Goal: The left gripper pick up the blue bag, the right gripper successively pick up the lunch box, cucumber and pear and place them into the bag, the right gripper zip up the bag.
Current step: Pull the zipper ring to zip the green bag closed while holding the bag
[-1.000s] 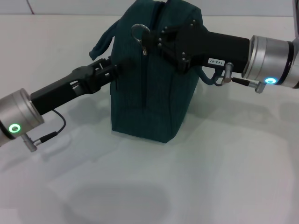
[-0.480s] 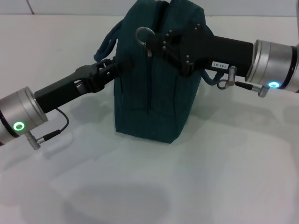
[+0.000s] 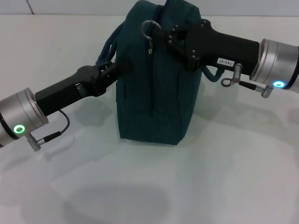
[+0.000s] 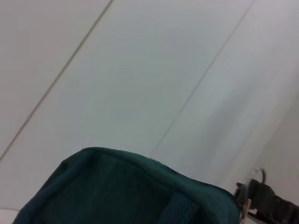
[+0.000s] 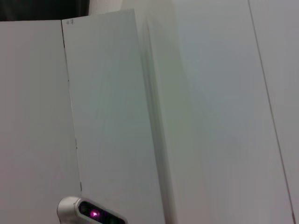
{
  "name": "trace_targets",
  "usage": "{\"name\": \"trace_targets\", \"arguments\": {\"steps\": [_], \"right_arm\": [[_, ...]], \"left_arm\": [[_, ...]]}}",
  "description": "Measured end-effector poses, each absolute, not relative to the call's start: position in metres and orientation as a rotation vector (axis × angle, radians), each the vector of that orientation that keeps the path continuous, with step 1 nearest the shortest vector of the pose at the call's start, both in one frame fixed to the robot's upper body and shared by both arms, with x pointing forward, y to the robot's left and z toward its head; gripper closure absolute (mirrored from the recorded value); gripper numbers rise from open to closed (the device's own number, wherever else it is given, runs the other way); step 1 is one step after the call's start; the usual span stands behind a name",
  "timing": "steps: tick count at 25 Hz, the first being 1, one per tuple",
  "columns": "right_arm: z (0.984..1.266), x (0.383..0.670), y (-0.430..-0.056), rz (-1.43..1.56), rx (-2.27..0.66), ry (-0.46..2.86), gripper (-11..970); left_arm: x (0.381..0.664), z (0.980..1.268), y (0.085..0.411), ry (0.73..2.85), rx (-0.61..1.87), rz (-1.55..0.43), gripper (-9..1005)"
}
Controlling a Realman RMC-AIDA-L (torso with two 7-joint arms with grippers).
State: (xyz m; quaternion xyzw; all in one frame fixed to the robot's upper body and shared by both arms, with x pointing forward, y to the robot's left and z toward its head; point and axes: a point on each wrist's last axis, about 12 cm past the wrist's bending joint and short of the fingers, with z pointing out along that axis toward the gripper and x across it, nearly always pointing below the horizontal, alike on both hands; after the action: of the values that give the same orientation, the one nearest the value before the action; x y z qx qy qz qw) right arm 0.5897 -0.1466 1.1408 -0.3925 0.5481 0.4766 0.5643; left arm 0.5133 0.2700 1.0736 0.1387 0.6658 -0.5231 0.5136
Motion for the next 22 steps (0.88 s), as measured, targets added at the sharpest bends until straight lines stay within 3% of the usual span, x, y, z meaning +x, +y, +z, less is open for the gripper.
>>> {"name": "trace_targets", "arguments": {"steps": [6, 22], "right_arm": [[1.1439, 0.5896, -0.1468, 1.136, -0.906, 1.271, 958], [1.1468, 0.5923, -0.1495, 1.139, -0.873, 1.270, 959]], "left_arm": [[0.5105, 1.0754, 0.2689, 1.573, 0.371, -1.261, 933], [0.5094, 1.0746, 0.2682, 1.570, 0.402, -1.246, 937]]}}
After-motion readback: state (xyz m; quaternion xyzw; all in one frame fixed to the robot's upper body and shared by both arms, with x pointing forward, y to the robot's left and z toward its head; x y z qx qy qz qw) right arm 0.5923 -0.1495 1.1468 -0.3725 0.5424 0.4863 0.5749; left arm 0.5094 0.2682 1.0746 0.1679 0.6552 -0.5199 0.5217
